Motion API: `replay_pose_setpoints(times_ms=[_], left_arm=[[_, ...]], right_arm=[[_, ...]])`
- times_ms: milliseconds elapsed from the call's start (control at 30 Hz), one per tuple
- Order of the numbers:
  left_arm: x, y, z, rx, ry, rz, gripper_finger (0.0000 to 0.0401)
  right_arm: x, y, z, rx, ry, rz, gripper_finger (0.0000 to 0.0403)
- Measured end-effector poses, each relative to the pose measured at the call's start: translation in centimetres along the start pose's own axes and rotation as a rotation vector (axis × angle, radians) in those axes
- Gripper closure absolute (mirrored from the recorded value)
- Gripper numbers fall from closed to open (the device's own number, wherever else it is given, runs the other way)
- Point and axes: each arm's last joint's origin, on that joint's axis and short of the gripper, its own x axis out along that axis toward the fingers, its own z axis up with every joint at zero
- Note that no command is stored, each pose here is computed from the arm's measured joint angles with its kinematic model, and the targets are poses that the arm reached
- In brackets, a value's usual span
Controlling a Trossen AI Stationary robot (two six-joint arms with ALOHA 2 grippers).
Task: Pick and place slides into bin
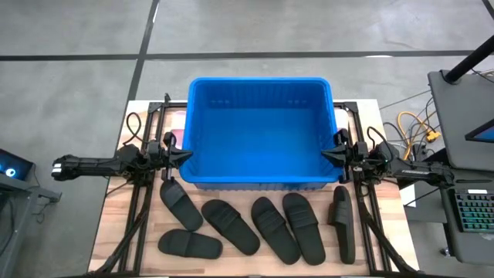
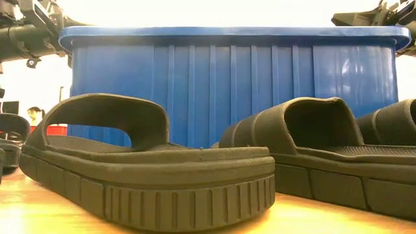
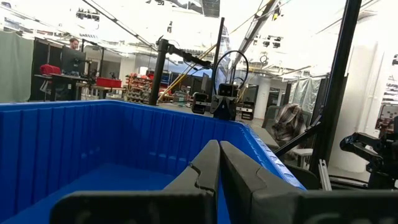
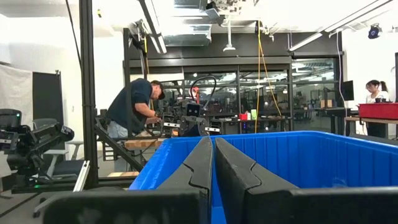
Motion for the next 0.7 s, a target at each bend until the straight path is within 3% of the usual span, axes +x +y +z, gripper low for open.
replay_pose_setpoints(times_ms=[300, 533, 700], left_arm=[[0.0, 0.0, 0.0, 0.0, 0.0, 0.0, 0.0401], [0.0, 0.0, 0.0, 0.0, -0.004, 0.0, 0.0401], [0.0, 0.0, 0.0, 0.0, -0.005, 0.0, 0.0401]], right_arm=[[0.0, 0.0, 0.0, 0.012, 0.0, 0.0, 0.0394], [0.0, 0.0, 0.8, 0.284, -0.07, 0.004, 0.0394], [-0.2, 0.1, 1.8, 0.275, -0.189, 0.043, 0.0394]])
